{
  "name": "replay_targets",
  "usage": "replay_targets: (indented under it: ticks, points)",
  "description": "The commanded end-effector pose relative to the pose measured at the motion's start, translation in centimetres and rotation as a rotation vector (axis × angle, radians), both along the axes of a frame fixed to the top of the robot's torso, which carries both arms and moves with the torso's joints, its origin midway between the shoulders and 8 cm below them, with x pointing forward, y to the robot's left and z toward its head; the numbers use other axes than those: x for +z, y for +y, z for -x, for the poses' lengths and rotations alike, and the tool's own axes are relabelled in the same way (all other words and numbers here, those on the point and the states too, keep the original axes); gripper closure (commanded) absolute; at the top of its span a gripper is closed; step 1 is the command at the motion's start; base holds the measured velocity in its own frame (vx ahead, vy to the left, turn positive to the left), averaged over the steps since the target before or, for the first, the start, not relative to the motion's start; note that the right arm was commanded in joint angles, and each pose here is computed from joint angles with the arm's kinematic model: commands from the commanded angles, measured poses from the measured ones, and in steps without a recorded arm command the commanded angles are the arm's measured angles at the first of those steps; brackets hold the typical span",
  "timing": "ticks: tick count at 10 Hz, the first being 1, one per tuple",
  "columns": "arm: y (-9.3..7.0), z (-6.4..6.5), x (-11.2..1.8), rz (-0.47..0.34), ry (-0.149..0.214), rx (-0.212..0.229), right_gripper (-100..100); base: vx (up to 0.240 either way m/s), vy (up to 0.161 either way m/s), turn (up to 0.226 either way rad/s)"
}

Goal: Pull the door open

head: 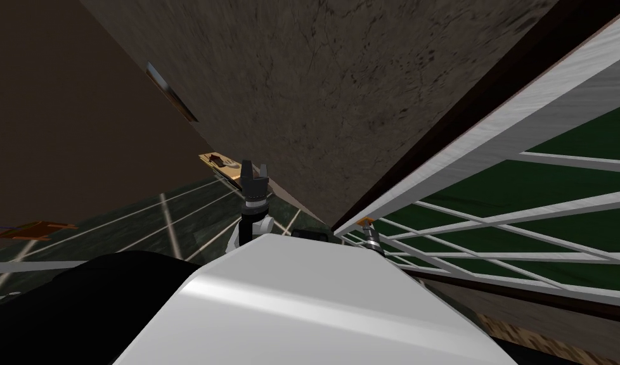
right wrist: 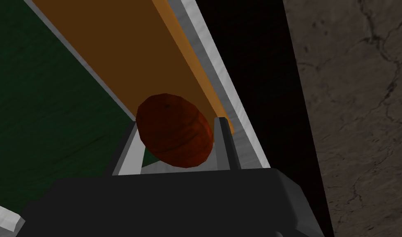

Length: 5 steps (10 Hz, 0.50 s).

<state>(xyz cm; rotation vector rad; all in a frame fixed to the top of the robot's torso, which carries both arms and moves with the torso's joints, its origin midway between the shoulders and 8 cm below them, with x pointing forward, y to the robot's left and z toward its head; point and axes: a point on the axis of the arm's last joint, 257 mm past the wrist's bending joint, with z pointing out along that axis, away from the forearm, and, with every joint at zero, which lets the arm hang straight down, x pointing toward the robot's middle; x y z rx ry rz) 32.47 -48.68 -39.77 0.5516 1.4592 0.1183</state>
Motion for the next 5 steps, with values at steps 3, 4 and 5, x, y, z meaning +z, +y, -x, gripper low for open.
replay_targets:
  ticks: [3, 4, 5]
  points:
    - [0.12, -0.06, -0.19, -0.086, -0.022, -0.004, 100, -0.029, -0.013, 0.023]
    - [0.16, -0.2, -0.17, -0.129, -0.036, -0.005, 100, -0.033, -0.014, 0.031]
    - [0.2, -0.33, -0.15, -0.158, -0.046, -0.007, 100, -0.046, -0.018, 0.045]
